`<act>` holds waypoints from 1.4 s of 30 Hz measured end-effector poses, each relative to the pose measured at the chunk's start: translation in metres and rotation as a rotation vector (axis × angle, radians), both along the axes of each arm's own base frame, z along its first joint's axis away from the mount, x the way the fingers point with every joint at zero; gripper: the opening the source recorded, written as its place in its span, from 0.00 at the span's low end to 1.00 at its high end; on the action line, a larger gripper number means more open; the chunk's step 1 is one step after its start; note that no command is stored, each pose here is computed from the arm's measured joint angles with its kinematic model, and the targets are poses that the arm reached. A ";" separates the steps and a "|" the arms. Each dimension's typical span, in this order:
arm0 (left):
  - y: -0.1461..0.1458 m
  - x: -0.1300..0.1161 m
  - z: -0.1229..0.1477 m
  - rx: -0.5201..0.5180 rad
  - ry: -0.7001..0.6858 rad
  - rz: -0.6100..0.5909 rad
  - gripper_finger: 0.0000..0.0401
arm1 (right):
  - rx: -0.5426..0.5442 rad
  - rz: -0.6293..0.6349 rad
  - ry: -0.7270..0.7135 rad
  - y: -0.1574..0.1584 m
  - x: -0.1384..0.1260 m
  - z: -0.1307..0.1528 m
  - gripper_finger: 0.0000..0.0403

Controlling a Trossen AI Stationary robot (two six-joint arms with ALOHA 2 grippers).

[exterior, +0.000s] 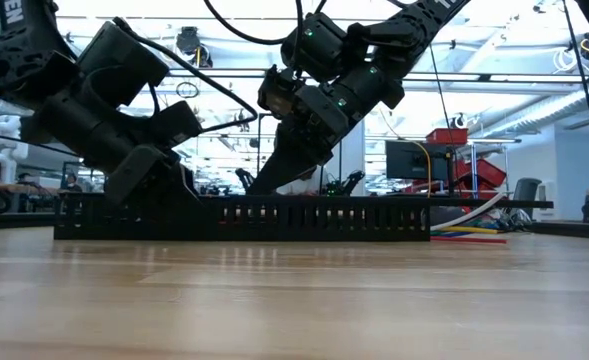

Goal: Ziptie cables
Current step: Insert the cable duct cover

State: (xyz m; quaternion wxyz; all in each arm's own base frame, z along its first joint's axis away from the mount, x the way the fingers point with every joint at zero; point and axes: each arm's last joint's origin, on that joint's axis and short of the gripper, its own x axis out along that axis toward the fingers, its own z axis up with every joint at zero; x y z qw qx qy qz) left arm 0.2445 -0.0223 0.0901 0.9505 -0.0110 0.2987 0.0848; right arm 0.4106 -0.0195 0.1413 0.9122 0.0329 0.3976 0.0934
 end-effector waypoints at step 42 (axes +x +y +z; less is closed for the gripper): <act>0.000 0.001 0.001 -0.044 -0.014 0.014 0.60 | -0.063 0.035 -0.030 -0.015 -0.001 0.007 0.00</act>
